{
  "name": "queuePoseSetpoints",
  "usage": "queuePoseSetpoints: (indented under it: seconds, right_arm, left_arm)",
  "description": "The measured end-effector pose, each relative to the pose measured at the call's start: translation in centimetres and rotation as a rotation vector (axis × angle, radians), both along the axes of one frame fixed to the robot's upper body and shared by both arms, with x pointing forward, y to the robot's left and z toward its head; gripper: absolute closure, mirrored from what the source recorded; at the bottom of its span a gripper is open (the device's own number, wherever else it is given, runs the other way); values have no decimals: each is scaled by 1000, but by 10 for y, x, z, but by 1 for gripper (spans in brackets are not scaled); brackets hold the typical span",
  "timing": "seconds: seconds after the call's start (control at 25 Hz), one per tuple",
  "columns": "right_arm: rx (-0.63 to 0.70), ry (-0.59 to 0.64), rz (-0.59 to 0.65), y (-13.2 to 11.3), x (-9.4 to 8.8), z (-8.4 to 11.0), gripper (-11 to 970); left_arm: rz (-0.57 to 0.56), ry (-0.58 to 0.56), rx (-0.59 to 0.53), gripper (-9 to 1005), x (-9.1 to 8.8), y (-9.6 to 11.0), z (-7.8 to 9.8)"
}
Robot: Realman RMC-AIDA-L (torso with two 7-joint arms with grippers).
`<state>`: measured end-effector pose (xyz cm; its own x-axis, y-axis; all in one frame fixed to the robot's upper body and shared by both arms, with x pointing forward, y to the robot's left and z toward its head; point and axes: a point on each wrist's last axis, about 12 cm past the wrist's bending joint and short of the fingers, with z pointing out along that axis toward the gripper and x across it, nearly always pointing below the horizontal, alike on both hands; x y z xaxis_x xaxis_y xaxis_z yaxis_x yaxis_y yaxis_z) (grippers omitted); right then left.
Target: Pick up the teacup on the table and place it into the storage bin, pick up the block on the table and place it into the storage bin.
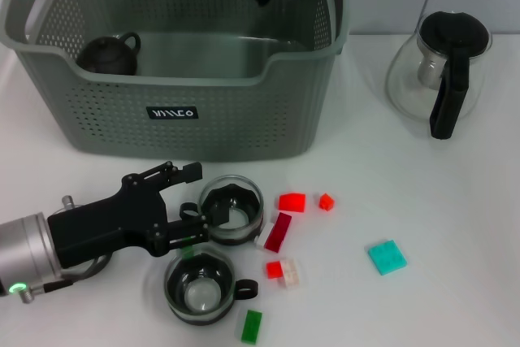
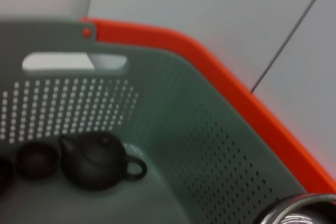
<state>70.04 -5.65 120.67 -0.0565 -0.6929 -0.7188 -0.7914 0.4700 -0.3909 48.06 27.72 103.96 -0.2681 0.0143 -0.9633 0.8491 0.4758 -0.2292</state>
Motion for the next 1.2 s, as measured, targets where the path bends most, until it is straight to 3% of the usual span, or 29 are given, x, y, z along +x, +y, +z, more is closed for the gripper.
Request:
queuePoseSetpoints:
  seconds: [0.48, 1.2]
  right_arm:
    - [-65, -32, 3, 4, -7, -32, 903]
    - [-30, 22, 0, 1, -11, -38, 807]
  left_arm:
    - [1, -8, 5, 169, 0, -2, -1]
    - [3, -10, 11, 169, 1, 0, -1]
